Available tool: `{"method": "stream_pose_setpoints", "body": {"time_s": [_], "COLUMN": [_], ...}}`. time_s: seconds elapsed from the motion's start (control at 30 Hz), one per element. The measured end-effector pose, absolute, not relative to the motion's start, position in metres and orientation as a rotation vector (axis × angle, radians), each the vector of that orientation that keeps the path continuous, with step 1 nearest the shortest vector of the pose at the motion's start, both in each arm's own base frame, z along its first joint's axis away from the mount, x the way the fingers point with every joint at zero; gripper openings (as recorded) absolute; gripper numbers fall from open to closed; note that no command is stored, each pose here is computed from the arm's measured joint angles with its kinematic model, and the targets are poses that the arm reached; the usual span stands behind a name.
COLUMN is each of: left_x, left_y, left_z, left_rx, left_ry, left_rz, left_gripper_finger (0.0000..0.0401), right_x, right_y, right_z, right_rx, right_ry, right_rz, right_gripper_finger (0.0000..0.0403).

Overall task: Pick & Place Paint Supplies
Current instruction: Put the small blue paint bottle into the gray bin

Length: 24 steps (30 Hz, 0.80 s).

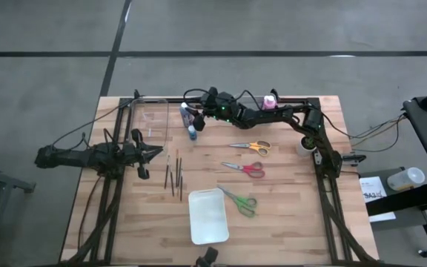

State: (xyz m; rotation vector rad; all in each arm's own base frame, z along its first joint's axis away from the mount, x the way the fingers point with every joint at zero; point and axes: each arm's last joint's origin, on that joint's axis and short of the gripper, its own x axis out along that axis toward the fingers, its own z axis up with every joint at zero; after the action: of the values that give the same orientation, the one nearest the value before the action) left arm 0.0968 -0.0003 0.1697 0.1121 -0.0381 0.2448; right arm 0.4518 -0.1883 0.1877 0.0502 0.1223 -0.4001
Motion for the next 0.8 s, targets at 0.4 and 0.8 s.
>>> {"method": "stream_pose_setpoints", "body": {"time_s": [0.4,0.8], "left_x": [0.097,0.098], "left_y": [0.0,0.0], "left_z": [0.17,0.169], "left_rx": [0.112,0.114], "left_ry": [-0.038,-0.027], "left_rz": [0.245,0.243], "left_gripper_finger": [0.0047,0.0047], "right_x": [0.432,0.351], "right_y": [-0.165,-0.11], "right_z": [0.219,0.222], "right_rx": [0.052,-0.001], "right_ry": [0.179,0.186], "right_rz": [-0.388,-0.255], "right_gripper_finger": [0.0245,0.0245]}}
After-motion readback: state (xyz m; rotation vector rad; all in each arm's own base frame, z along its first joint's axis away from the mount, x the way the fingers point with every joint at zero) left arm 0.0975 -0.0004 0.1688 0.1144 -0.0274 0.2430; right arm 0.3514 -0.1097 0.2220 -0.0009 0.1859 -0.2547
